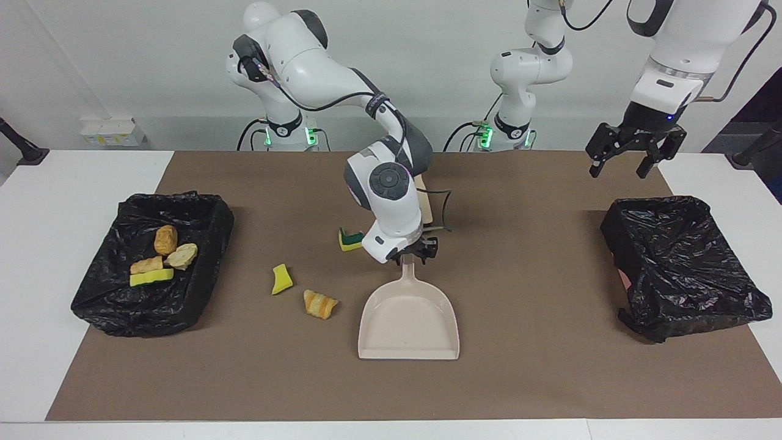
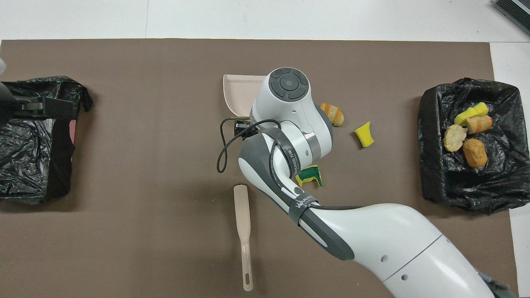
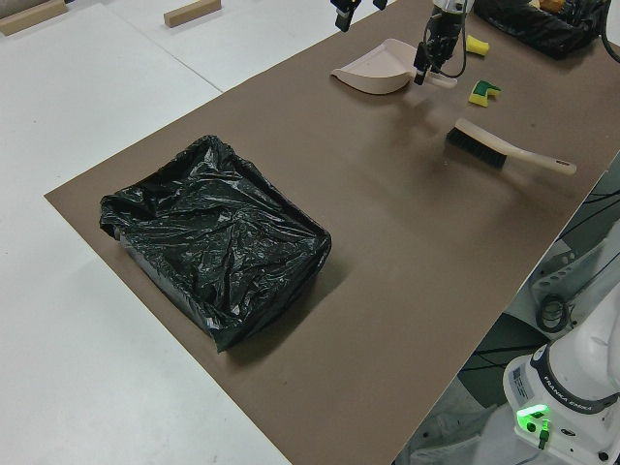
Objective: Sweep and dump trash in bin
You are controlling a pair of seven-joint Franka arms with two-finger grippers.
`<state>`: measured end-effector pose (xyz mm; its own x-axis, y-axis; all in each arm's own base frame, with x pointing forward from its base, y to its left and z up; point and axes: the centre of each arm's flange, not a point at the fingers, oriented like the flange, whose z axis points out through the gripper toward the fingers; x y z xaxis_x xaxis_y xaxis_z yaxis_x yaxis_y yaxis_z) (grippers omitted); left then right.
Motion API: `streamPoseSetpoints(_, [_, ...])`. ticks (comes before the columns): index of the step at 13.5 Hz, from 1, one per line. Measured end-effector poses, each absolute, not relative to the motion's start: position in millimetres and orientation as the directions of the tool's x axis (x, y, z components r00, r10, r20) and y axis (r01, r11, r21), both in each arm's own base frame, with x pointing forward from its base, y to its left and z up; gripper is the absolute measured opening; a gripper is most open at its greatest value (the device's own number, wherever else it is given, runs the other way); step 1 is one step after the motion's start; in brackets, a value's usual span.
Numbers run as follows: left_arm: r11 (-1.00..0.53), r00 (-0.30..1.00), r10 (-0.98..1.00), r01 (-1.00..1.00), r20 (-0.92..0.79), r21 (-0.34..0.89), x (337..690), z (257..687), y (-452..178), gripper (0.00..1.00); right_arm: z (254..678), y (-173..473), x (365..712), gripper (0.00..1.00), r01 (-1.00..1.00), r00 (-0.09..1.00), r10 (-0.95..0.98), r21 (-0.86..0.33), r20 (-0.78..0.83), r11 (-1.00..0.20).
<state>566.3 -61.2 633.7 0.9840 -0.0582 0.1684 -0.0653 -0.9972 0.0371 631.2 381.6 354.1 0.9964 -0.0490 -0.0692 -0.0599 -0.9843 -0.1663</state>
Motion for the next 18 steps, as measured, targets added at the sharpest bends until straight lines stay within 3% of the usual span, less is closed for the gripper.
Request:
streamPoseSetpoints(2, [-0.996, 0.982, -0.072, -0.081, 0.174, 0.046, 581, 616, -70, 1.00, 369, 382, 628, 1.00, -0.055, 0.997, -0.045, -0.167, -0.063, -0.984])
streamPoseSetpoints(8, [-0.988, 0.971, -0.091, -0.116, 0.222, 0.104, 626, 583, -147, 1.00, 415, 369, 583, 1.00, -0.022, 0.987, -0.009, -0.080, -0.162, -0.997])
streamPoseSetpoints(13, [-0.982, 0.979, -0.073, -0.104, 0.190, 0.158, 621, 534, -254, 1.00, 422, 383, 498, 1.00, 0.022, 0.990, 0.028, -0.048, -0.138, -0.999])
streamPoseSetpoints(18, [-0.972, 0.979, -0.110, -0.142, 0.172, 0.185, 616, 448, -347, 1.00, 385, 421, 403, 1.00, 0.067, 0.993, 0.070, -0.042, -0.091, -0.997])
